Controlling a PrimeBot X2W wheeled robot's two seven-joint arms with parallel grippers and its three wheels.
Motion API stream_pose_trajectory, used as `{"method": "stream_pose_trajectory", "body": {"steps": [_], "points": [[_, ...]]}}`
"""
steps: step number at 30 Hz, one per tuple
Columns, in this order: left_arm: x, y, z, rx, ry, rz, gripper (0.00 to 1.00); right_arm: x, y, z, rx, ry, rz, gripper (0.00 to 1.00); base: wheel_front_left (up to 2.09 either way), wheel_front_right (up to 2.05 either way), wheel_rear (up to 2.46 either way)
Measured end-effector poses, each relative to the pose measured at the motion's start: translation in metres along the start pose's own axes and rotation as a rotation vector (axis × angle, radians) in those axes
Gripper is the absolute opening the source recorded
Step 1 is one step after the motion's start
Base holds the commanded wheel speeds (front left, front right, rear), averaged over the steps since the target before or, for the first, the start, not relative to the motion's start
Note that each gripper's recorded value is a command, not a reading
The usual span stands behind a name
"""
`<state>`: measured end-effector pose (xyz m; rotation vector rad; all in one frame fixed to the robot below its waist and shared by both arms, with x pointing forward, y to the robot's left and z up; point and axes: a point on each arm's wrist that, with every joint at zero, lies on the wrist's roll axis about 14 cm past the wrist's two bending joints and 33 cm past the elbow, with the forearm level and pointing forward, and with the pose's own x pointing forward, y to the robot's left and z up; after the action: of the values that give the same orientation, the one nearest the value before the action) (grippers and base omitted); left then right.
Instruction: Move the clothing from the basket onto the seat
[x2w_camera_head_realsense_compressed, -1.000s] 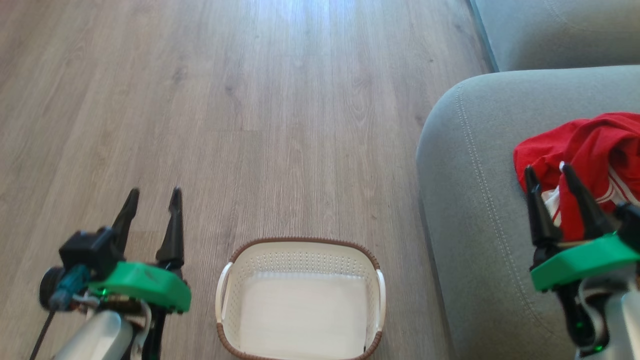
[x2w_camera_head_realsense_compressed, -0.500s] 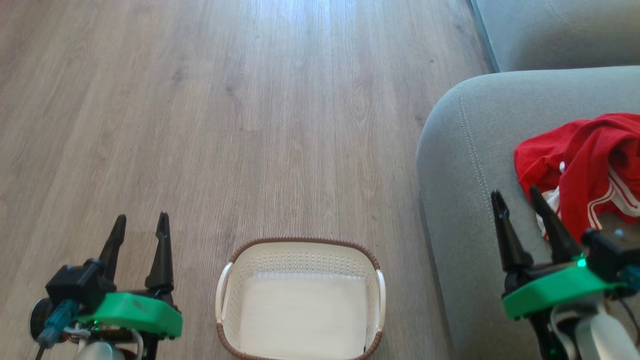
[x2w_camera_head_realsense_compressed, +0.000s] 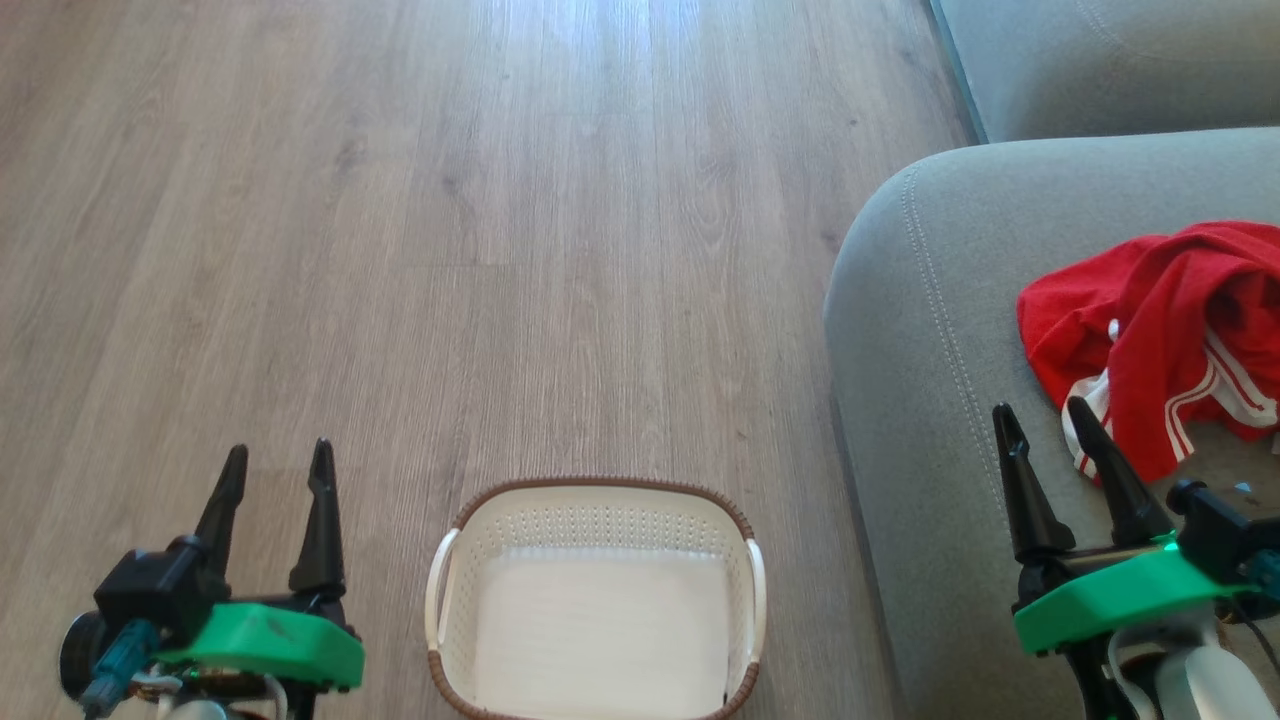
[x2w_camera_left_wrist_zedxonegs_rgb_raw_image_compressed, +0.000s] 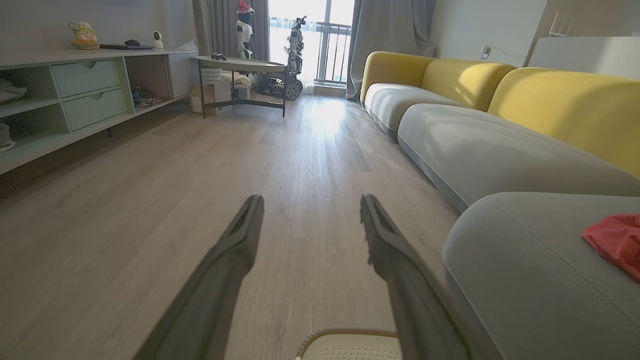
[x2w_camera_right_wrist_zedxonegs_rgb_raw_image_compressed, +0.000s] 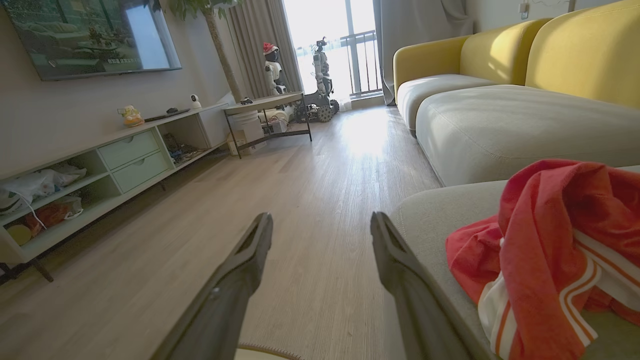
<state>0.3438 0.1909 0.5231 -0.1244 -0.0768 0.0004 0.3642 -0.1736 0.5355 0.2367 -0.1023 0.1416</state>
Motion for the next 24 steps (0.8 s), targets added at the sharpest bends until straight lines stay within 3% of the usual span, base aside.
{"method": "stream_pose_trajectory", "body": {"steps": [24], "points": [[0.004, -0.0007, -0.0042, -0.016, 0.001, -0.012, 1.0, -0.0016, -0.0021, -0.0005, 0.002, 0.004, -0.013, 1.0, 0.0, 0.0, 0.0]]}}
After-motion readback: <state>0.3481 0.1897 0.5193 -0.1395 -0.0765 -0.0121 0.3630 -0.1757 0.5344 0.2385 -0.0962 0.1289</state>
